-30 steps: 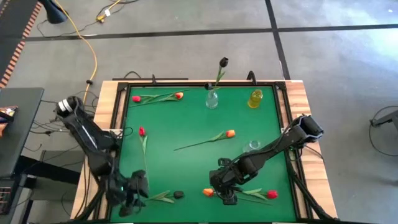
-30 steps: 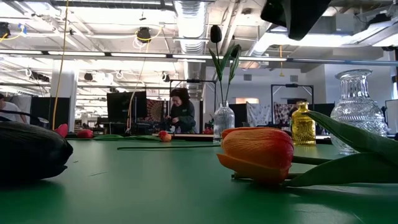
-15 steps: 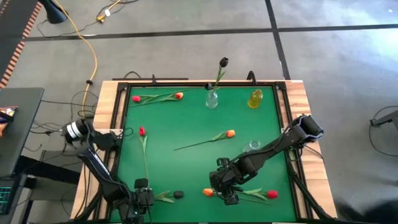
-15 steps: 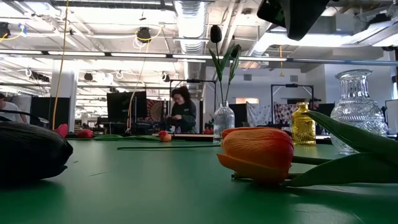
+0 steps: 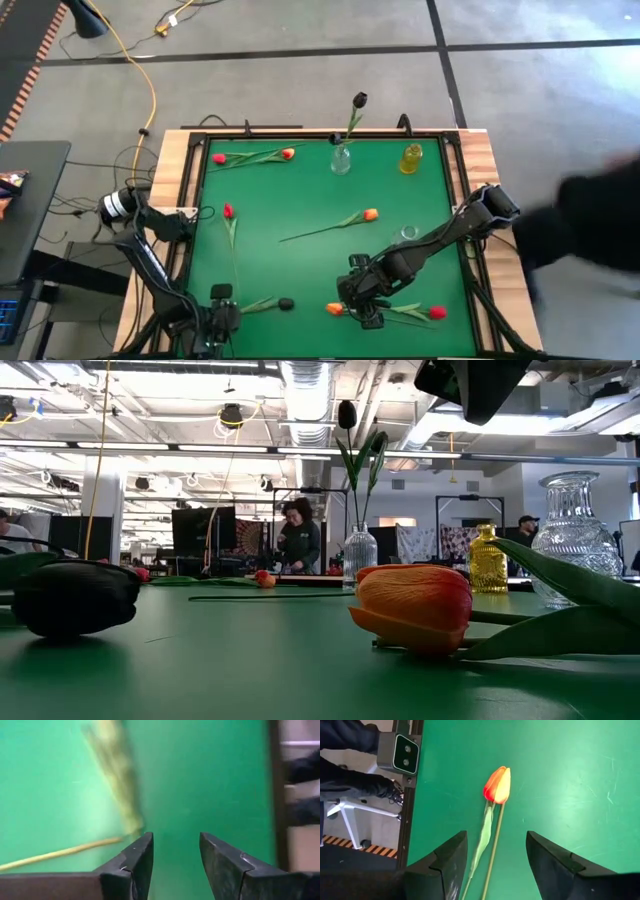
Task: Sort flowers into vase by color
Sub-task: Put the black flower into the top transparent vase
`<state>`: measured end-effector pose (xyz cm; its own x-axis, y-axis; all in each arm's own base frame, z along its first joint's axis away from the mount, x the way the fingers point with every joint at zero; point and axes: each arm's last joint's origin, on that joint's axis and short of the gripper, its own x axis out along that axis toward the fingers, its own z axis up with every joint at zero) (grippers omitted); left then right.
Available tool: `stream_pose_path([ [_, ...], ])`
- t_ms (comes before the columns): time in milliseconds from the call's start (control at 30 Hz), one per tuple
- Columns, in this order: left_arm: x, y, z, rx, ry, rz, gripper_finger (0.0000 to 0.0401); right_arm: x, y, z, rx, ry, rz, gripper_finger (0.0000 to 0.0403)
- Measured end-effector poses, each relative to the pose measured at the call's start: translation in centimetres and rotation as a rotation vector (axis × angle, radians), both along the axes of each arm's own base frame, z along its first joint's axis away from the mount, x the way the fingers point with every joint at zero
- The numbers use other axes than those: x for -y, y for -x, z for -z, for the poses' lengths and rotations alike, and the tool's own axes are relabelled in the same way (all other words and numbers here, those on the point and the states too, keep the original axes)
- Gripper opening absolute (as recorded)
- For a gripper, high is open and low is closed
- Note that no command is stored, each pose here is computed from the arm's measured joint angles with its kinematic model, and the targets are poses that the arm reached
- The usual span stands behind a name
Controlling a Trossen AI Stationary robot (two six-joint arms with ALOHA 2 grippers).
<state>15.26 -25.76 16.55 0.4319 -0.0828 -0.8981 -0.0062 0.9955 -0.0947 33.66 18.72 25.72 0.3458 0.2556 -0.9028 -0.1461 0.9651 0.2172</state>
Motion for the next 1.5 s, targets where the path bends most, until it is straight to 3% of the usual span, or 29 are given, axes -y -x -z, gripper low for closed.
stream_pose_path([
  [167,-0.9,0.4,0.3,-0.001,-0.081,-0.087,0.015,0.3,-0.2,0.0,0.003,0.004,-0.003,0.0228],
  [400,-0.8,0.4,0.5,-0.012,-0.081,-0.081,0.015,0.6,-0.3,0.0,0.006,0.009,-0.006,0.0228],
  [833,-0.2,0.4,3.5,-0.089,-0.124,-0.139,0.0146,1.0,-0.5,0.0,0.007,0.01,0.005,0.0228],
  [1000,-0.1,0.4,3.5,-0.092,-0.101,-0.166,0.0113,1.0,-0.5,0.0,0.008,0.011,0.003,0.0228],
  [1233,0.1,0.4,3.1,-0.099,-0.067,-0.144,0.0019,1.0,-0.5,0.0,0.008,0.01,0.004,0.0228],
  [1500,-1.7,-0.5,-2.0,-0.012,0.031,-0.072,0.0002,1.1,-0.6,0.0,0.007,0.01,0.008,0.0228],
])
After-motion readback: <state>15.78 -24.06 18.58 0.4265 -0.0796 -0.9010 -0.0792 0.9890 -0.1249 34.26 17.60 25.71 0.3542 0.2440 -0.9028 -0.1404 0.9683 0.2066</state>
